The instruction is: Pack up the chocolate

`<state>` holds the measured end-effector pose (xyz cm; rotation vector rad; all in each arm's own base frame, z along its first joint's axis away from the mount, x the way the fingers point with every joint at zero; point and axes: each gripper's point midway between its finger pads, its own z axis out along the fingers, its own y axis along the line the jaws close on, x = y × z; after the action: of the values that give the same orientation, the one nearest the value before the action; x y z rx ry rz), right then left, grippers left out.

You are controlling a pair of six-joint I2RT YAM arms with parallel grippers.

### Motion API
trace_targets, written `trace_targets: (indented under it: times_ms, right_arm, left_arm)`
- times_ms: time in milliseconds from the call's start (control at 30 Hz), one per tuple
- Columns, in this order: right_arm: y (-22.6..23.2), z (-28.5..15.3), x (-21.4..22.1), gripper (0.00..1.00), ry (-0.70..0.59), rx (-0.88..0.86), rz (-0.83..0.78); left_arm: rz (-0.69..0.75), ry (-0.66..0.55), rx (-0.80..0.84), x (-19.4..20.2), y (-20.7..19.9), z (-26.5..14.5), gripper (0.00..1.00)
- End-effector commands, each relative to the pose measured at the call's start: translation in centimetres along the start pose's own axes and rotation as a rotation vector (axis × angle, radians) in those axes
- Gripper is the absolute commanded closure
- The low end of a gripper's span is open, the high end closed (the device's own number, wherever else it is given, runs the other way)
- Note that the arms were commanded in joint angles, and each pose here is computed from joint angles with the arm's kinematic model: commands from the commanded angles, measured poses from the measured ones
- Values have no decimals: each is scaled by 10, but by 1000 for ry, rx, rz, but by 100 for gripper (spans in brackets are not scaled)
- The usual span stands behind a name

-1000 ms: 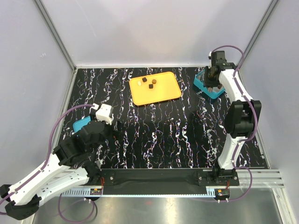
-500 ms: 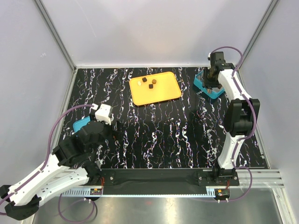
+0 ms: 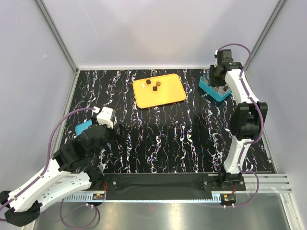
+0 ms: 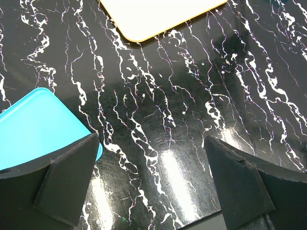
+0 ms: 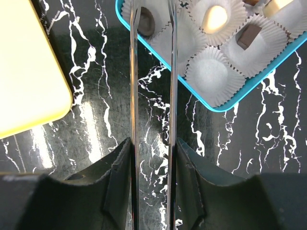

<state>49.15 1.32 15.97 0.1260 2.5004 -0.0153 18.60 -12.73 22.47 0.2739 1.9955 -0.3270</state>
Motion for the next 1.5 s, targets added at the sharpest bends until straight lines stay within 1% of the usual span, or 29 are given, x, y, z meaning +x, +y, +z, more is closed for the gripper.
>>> trace_targets:
  times_ms: [0, 67, 200, 233, 300, 333, 367, 433, 467, 500, 533, 567, 600, 633, 667, 700, 733, 800, 933, 1000, 1033, 1233, 1467]
  right_arm:
    - [8, -47, -35, 55, -124, -53, 37]
    - [14, -52, -36, 55, -137, -69, 39]
    - [42, -70, -41, 55, -171, -112, 26]
    - [64, -74, -39, 55, -174, -147, -6]
    - [89, -77, -39, 55, -189, -174, -44]
    - [114, -79, -37, 55, -199, -206, -82]
    - [130, -83, -40, 55, -218, -226, -98]
    - [159, -76, -38, 55, -219, -273, -127]
    - [185, -83, -37, 55, -233, -313, -156]
    - [199, -72, -31, 55, -213, -325, -172]
    - [213, -71, -29, 54, -214, -335, -187]
    - [234, -78, -30, 54, -233, -364, -209]
    - [246, -63, -21, 54, -206, -363, -226]
    - [258, -67, -25, 54, -221, -383, -233]
    - [268, -52, -16, 54, -192, -383, -249]
    - [285, -52, -7, 54, -183, -404, -275]
    - [294, -55, -8, 54, -190, -415, -284]
    - [312, -42, 8, 54, -163, -422, -325]
    - [327, -25, 23, 54, -153, -411, -371]
    - [329, -14, 25, 54, -166, -402, -378]
    - [329, -8, 32, 54, -153, -399, -387]
    - [332, 5, 49, 53, -128, -401, -406]
    - [337, 19, 56, 52, -119, -380, -433]
  left_arm:
    - [-34, -65, -2, -16, 0, -3, 1]
    - [-36, -68, -1, -17, 0, -3, 1]
    - [-39, -72, 2, -17, 0, -4, 1]
    - [-37, -71, 1, -17, 0, -4, 1]
    - [-39, -74, 3, -18, 0, -5, 1]
    - [-39, -74, 3, -17, 0, -4, 1]
    - [-41, -78, 4, -19, 0, -5, 1]
    - [-43, -81, 2, -18, 1, -6, 1]
    - [-49, -88, 4, -20, 1, -7, 1]
    - [-48, -86, 2, -19, 1, -7, 1]
    - [-48, -89, 0, -20, 2, -7, 1]
    - [-53, -95, 2, -21, 2, -8, 1]
    - [-53, -94, 2, -20, 2, -8, 1]
    - [-52, -93, 0, -20, 3, -8, 1]
    - [-54, -97, 1, -21, 2, -9, 1]
    - [-53, -95, 2, -21, 2, -8, 1]
    - [-53, -96, 1, -20, 3, -8, 1]
    - [-53, -98, 1, -21, 3, -9, 1]
    - [-54, -99, 3, -22, 2, -9, 1]
    - [-53, -99, 8, -22, 1, -9, 1]
    - [-51, -97, 9, -21, 1, -8, 1]
    - [-51, -98, 11, -21, 1, -8, 1]
    - [-49, -96, 12, -21, 1, -8, 1]
